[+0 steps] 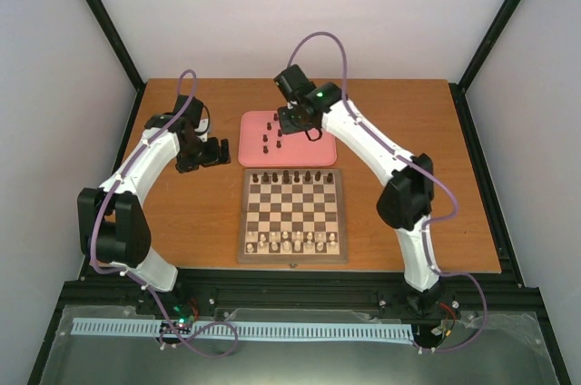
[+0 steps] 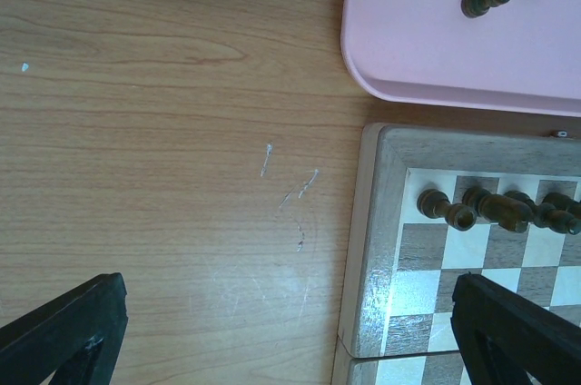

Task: Set up the chess pieces on the board
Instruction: Pick up the chess piece from the storage box, then place the chess piece on the chessboard.

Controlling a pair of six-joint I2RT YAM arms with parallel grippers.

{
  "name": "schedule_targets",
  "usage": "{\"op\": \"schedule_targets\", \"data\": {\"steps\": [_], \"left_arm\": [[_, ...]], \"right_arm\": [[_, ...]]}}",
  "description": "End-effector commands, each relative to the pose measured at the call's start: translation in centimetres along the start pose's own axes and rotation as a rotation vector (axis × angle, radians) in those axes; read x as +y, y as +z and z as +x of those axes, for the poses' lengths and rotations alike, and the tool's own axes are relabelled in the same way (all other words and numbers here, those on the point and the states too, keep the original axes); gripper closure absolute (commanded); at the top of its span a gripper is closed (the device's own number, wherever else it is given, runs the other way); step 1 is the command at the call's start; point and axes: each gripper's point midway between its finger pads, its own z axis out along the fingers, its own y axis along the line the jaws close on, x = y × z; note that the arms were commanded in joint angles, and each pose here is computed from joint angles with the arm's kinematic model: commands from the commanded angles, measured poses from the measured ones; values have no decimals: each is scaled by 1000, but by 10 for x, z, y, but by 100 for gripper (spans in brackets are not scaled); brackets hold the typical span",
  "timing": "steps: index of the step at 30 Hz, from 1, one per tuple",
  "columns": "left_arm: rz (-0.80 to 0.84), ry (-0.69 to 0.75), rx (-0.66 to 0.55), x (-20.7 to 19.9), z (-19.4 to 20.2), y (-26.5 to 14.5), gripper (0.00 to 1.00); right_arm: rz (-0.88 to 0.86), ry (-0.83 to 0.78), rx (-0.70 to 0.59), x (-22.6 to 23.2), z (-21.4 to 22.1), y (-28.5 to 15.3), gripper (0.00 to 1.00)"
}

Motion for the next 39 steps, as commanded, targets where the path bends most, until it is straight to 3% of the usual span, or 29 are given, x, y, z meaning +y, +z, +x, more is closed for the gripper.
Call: {"op": "schedule_targets", "data": {"steps": [1, 9, 15, 29, 39], "left_arm": [[19, 18, -17, -4, -9, -2, 0], [25, 20, -15, -5, -8, -2, 0], [29, 19, -7, -5, -5, 0, 0], [27, 17, 2, -6, -9, 3, 0], [23, 17, 13, -4, -6, 8, 0]], "right_arm": [[66, 29, 48, -23, 25, -14, 97], [25, 121, 164, -42, 113, -31, 97], [9, 149, 210, -46, 143, -28, 97], [23, 177, 289, -55, 180, -14, 97], [35, 211, 245, -71, 180, 2, 97]]}}
